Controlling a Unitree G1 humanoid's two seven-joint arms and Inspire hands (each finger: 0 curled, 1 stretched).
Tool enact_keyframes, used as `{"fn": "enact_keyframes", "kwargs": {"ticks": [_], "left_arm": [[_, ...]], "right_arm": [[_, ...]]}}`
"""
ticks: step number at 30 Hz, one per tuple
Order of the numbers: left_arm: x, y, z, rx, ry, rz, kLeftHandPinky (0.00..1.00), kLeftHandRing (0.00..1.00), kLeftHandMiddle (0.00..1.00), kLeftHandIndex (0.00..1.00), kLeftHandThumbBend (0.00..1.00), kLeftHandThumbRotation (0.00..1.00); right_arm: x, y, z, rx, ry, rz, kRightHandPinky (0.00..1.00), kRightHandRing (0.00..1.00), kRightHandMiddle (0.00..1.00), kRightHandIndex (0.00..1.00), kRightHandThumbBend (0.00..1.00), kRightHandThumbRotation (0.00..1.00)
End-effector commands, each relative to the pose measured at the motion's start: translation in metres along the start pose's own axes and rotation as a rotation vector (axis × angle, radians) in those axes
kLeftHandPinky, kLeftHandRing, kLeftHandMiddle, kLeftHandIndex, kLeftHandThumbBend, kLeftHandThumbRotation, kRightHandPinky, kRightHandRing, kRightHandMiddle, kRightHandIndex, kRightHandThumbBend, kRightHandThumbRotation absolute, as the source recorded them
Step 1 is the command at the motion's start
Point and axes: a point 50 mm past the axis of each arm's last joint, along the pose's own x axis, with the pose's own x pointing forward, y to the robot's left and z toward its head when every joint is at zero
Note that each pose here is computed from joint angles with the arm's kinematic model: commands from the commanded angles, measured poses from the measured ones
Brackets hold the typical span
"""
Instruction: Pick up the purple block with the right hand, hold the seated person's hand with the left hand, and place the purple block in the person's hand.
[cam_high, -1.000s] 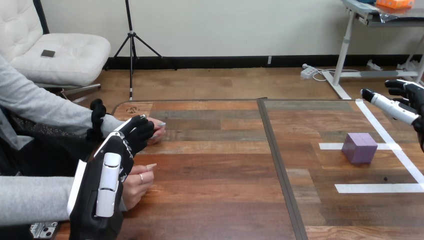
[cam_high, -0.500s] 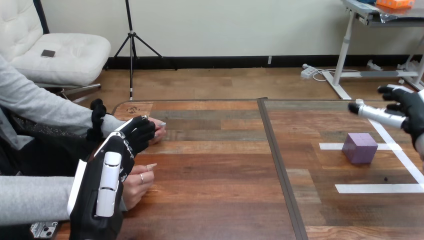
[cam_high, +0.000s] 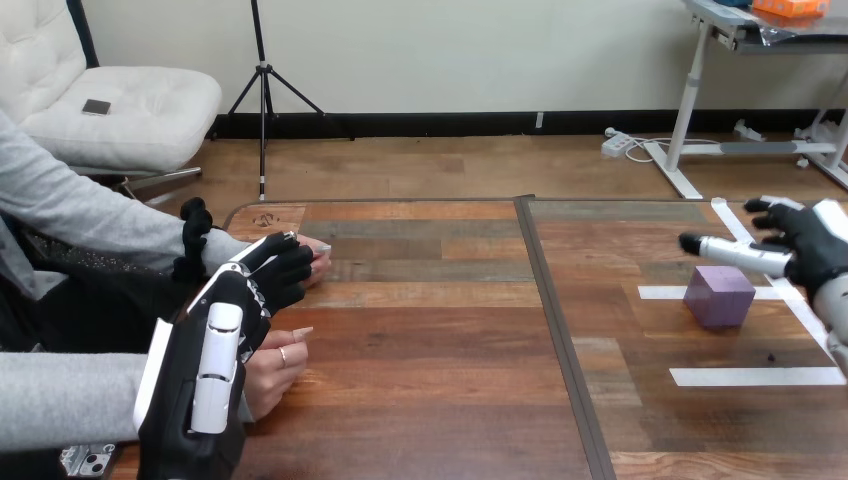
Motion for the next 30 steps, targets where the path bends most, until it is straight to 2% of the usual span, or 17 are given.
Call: {"fn": "enact_keyframes", "kwargs": {"ticks": [1,17,18,20,25,30], "left_arm": [[0.014,0.001,0.014,0.017,-0.095,-0.020,0.80,0.81,0.78,0.77,0.48,1.00],[0.015,0.002,0.014,0.010,-0.107,-0.016,0.80,0.81,0.79,0.77,0.46,1.00],[0.015,0.002,0.014,0.011,-0.107,-0.016,0.79,0.80,0.79,0.77,0.45,1.00],[0.015,0.002,0.014,0.016,-0.108,-0.017,0.79,0.80,0.79,0.77,0.45,1.00],[0.015,0.003,0.014,0.026,-0.108,-0.016,0.77,0.80,0.78,0.76,0.46,1.00],[0.016,0.002,0.014,0.024,-0.106,-0.016,0.76,0.79,0.77,0.75,0.48,1.00]], "right_arm": [[0.005,0.007,0.026,-0.005,-0.059,-0.005,0.77,0.92,0.93,0.90,0.97,0.40],[0.003,0.025,0.018,-0.030,-0.013,0.027,0.77,0.92,0.94,0.90,0.99,0.36],[0.003,0.026,0.017,-0.029,-0.011,0.026,0.67,0.85,0.88,0.90,0.99,0.35],[0.003,0.028,0.016,-0.025,-0.004,0.029,0.60,0.79,0.85,0.90,0.98,0.34],[0.003,0.031,0.014,-0.025,0.006,0.036,0.56,0.77,0.83,0.90,0.98,0.34],[0.002,0.033,0.012,-0.026,0.011,0.045,0.66,0.85,0.88,0.89,0.99,0.33]]}}
